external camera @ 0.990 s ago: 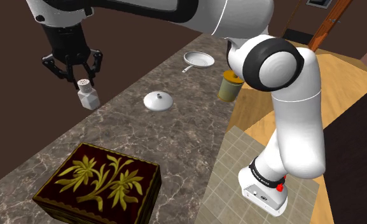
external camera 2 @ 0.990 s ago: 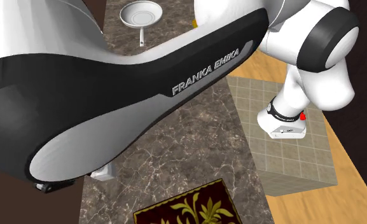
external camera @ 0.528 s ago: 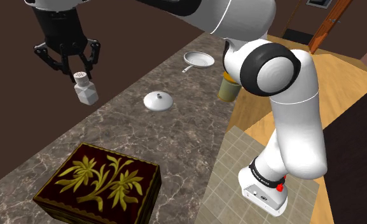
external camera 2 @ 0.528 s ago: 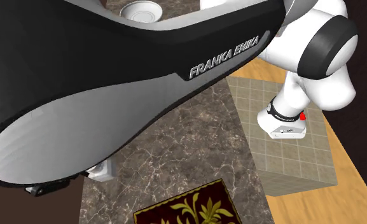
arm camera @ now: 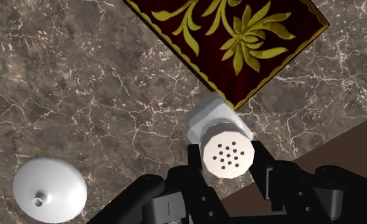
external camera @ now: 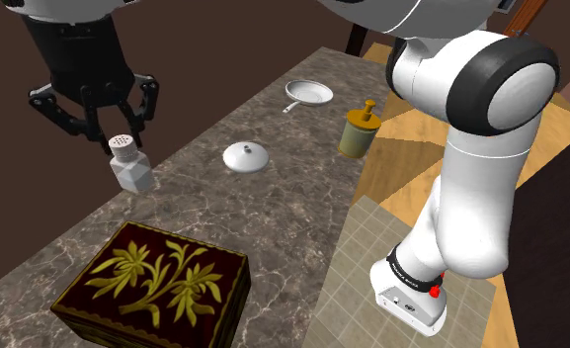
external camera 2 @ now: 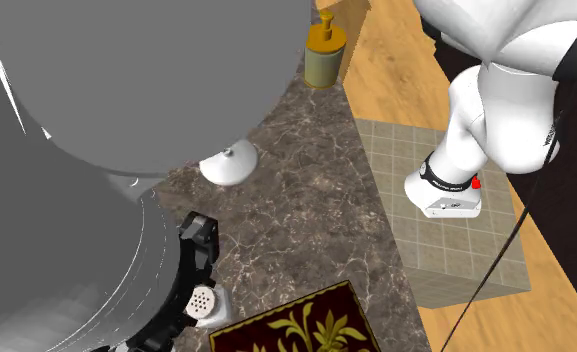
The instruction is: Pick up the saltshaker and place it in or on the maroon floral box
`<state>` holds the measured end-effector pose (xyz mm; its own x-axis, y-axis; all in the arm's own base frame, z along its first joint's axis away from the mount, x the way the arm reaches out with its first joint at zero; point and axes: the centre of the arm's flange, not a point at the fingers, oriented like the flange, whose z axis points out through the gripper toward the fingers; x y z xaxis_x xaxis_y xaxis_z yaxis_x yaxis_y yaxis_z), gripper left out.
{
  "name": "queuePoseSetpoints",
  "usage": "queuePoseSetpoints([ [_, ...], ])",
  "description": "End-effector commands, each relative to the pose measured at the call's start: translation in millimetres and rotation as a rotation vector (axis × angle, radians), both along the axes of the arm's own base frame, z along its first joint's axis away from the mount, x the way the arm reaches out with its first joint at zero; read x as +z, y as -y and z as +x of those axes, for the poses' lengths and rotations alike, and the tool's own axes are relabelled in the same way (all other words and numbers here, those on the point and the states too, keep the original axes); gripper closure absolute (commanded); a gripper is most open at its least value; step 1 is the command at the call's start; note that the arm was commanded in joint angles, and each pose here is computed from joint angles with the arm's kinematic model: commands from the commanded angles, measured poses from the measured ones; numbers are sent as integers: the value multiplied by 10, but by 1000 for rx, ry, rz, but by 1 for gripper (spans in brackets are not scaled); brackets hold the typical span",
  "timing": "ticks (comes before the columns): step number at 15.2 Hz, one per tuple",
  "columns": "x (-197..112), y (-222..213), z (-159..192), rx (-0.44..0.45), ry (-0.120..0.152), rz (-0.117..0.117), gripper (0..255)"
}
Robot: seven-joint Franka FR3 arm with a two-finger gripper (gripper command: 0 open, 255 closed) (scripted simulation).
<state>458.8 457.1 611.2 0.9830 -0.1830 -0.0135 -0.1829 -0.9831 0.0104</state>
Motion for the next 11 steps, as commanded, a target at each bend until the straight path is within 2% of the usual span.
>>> queuePoseSetpoints([
  [1,45,-96,-270,-1,0,-1,255],
  [9,229,-469,-1240,-1,0,-1,255],
  [11,178,-473,-1251,-1,0,-1,255],
])
